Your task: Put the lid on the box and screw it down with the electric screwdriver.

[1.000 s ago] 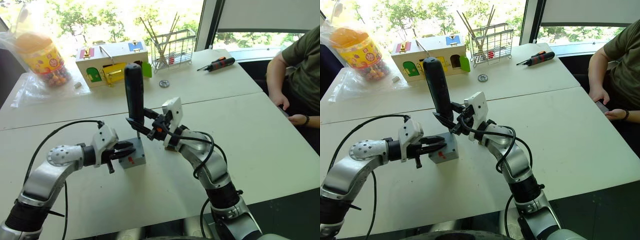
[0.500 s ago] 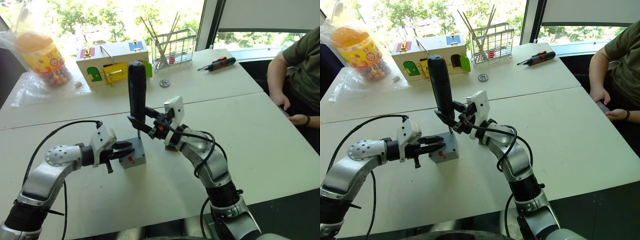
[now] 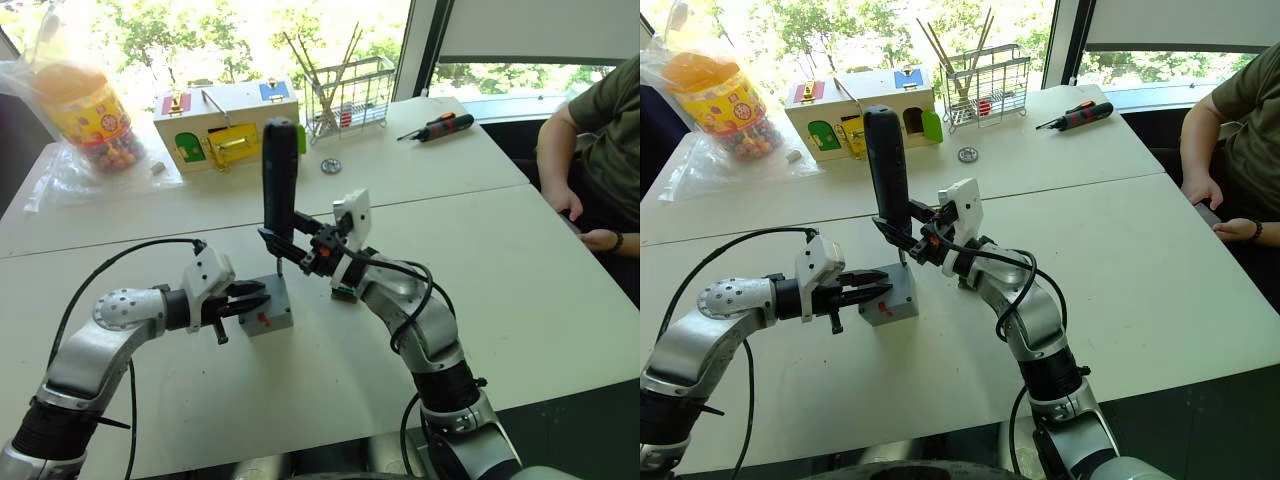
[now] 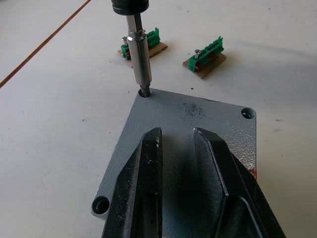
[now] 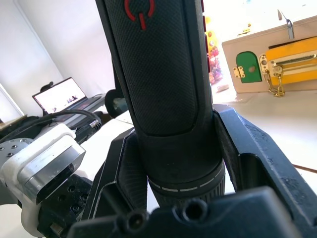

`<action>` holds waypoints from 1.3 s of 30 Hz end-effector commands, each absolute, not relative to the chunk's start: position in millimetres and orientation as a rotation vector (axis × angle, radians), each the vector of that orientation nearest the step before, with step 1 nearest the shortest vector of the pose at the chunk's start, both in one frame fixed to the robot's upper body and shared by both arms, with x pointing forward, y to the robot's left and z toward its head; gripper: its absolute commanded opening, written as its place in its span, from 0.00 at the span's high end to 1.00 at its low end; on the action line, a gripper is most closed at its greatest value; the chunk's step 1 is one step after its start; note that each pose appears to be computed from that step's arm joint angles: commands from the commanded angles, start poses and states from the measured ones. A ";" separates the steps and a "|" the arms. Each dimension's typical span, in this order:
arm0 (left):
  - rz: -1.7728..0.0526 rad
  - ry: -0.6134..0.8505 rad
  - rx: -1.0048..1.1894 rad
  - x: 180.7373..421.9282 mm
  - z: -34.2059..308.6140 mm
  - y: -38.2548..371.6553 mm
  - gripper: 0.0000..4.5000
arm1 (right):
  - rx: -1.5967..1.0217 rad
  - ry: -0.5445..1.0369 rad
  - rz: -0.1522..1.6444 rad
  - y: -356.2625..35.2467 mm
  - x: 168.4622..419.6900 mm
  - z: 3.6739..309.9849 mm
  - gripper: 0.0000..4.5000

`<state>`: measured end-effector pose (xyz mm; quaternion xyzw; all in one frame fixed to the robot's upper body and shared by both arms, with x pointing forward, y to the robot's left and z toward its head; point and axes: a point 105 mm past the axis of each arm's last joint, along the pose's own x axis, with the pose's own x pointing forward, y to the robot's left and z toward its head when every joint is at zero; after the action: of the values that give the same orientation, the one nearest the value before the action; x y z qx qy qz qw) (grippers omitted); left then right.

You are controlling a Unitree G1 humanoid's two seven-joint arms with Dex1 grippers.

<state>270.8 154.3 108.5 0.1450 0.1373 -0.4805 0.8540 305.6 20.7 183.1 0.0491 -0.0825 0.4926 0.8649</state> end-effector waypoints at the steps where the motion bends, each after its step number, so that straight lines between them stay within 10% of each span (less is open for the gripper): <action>1: -0.991 0.411 0.289 265.9 84.1 159.6 0.78 | 0.166 -0.288 1.119 32.4 288.9 214.8 0.62; 39: -0.966 0.385 0.229 272.1 100.2 170.4 0.78 | 0.079 -0.326 1.043 18.0 298.4 213.2 0.62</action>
<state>273.3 164.0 116.7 0.1187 0.1473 -0.4744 0.8598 305.9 15.6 191.4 0.0419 -0.1058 0.4865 0.8663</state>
